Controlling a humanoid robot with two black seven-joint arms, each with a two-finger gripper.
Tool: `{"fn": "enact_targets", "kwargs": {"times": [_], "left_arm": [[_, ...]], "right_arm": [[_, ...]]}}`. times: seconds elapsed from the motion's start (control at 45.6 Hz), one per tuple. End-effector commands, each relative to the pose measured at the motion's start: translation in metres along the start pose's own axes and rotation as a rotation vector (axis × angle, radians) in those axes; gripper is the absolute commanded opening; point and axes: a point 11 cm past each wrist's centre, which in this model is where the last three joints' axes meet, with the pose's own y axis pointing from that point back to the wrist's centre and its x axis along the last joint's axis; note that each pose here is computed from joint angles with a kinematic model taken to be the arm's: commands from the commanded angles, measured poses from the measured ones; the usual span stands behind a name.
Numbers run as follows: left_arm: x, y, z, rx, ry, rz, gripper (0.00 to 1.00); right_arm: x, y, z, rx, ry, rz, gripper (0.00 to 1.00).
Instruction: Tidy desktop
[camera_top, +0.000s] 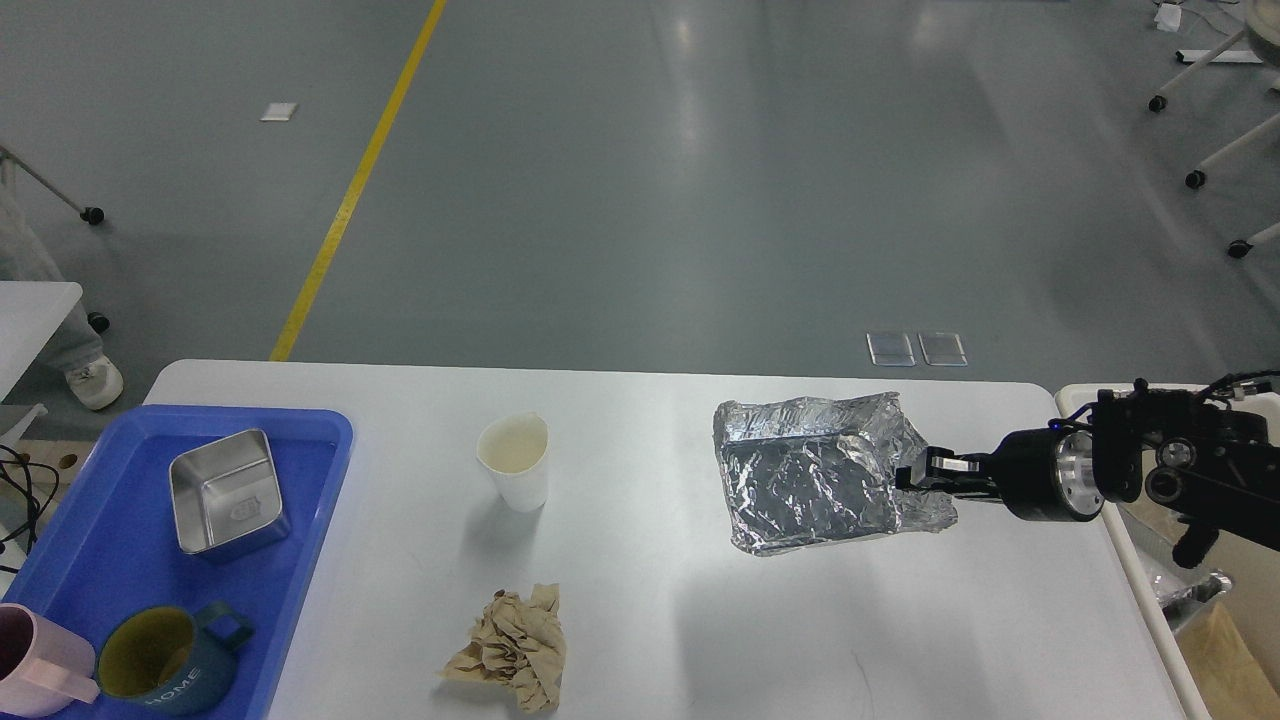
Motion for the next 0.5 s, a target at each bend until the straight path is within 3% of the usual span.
{"fn": "enact_targets", "kwargs": {"times": [0.0,0.483], "left_arm": [[-0.001,0.002,0.005,0.034,-0.087,-0.018,0.97],[-0.024,-0.034,0.021,0.016,-0.238,-0.098,0.97]], "right_arm": [[0.002,0.001,-0.001,0.001,0.000,0.005,0.00],[0.004,0.001,-0.003,0.007,-0.003,0.008,0.00]]}}
